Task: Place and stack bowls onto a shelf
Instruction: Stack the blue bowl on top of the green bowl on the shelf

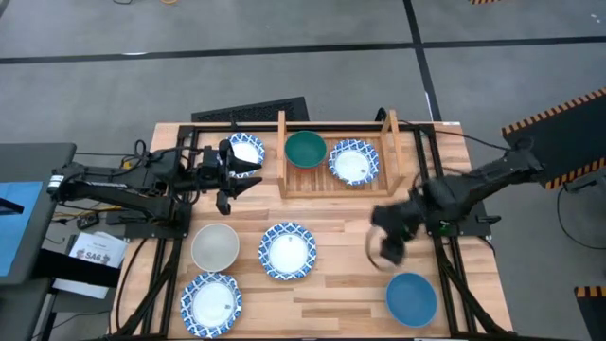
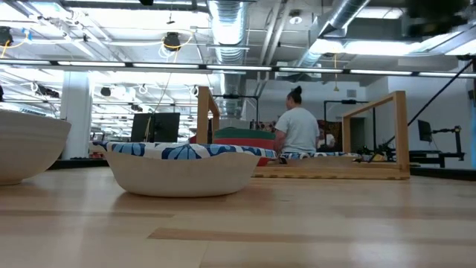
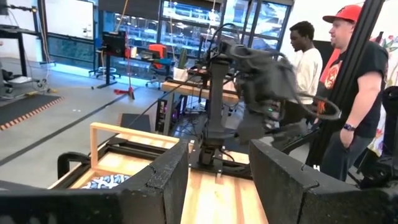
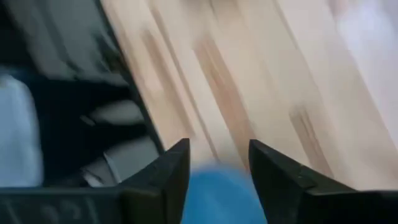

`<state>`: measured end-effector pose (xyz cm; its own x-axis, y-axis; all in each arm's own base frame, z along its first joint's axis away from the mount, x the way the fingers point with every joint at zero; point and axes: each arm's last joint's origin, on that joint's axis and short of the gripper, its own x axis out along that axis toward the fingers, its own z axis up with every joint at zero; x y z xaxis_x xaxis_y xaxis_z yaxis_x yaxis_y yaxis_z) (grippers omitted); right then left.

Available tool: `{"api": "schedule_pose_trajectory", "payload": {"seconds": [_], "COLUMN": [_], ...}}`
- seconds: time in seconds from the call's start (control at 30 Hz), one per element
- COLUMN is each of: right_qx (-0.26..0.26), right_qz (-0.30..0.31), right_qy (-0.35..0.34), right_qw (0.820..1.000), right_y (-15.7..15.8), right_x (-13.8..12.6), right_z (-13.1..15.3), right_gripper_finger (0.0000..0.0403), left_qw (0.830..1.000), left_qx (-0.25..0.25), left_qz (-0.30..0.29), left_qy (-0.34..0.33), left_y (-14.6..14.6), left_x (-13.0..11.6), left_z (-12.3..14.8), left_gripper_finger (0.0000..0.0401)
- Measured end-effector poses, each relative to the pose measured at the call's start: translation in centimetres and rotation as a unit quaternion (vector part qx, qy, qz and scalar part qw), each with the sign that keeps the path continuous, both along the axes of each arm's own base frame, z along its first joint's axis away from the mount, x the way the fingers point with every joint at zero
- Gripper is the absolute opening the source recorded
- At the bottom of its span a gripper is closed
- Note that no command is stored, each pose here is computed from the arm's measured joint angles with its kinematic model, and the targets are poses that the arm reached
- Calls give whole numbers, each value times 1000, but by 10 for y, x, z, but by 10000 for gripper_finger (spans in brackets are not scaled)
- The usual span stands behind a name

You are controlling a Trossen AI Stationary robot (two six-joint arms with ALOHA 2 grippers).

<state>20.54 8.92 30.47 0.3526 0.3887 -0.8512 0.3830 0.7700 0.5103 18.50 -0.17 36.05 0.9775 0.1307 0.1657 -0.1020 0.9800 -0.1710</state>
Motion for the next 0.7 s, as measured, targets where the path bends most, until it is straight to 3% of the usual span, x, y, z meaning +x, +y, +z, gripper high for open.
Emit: {"api": "schedule_pose_trajectory", "payload": {"seconds": [0.23, 0.37, 0.53, 0.7], "right_qx": [-53, -70, -73, -131], "right_qz": [64, 94, 110, 107], "right_qy": [64, 102, 116, 151], "right_qw": [994, 988, 984, 974], "right_y": [54, 77, 91, 85], "right_x": [-45, -59, -62, -64], "right_z": [-7, -30, -64, -88], "right_gripper_finger": [220, 218, 215, 214], "left_qw": [1000, 1000, 1000, 999], "left_qx": [2, 2, 1, -1], "left_qz": [18, 21, 26, 36], "left_qy": [1, 1, 1, 1], "left_y": [1, 1, 1, 2], "left_x": [0, 0, 0, 0], "left_z": [0, 0, 0, 0], "left_gripper_finger": [153, 153, 153, 153]}}
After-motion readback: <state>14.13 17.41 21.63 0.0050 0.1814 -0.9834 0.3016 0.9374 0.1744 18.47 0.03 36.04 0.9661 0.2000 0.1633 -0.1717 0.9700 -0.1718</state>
